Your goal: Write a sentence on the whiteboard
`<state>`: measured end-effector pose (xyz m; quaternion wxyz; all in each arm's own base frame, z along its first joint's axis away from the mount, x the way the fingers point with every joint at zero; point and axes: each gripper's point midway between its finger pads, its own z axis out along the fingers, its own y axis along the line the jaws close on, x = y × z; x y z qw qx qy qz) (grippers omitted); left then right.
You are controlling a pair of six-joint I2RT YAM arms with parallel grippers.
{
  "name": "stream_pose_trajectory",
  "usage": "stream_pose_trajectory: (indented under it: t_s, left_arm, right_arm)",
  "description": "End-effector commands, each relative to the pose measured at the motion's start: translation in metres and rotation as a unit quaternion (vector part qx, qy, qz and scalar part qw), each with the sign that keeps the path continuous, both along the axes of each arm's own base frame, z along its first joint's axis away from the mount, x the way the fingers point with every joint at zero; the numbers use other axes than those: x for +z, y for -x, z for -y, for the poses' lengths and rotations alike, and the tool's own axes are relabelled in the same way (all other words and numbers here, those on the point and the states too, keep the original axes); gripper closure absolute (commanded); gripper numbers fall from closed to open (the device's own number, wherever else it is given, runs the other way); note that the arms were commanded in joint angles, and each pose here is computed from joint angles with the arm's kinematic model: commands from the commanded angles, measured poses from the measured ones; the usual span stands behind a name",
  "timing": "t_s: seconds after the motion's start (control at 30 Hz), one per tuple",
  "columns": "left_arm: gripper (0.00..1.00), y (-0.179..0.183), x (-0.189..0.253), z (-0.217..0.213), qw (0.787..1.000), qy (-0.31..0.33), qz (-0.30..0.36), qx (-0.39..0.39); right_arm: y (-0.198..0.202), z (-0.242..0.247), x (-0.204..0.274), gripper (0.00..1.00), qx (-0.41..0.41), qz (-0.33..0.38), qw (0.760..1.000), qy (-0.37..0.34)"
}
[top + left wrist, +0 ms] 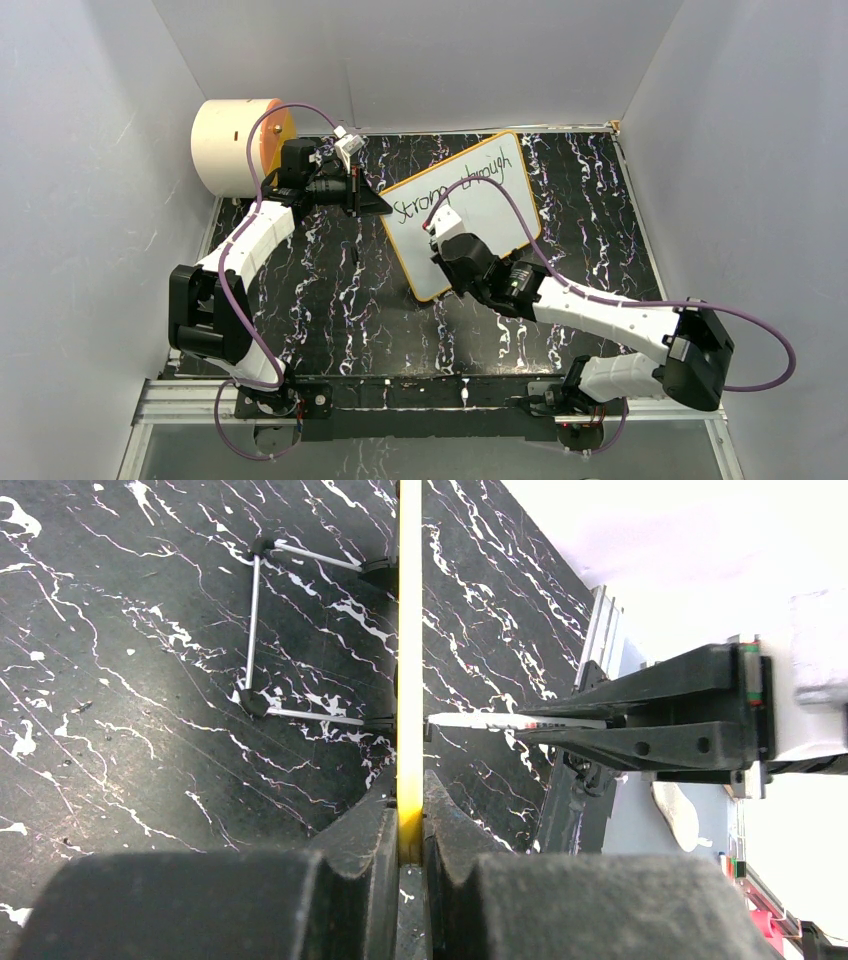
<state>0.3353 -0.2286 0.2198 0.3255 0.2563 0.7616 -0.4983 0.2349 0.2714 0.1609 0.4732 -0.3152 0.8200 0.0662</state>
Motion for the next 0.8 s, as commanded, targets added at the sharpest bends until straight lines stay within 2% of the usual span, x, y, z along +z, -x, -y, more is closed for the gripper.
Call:
stream_pose_trajectory:
  t_s: [0.0, 0.77]
  left_arm:
    - [1.0, 0.008, 0.008, -0.002, 1.0, 0.001, 0.006, -0.001]
    - [1.0, 0.008, 0.008, -0.002, 1.0, 0.002, 0.006, -0.003]
  right_arm:
    - [-0.011, -0.006, 0.046, 1.0, -0.009, 0.052, 0.996, -0.067]
    - [-0.035, -0.014, 0.062, 1.0, -0.011, 0.066, 0.994, -0.086]
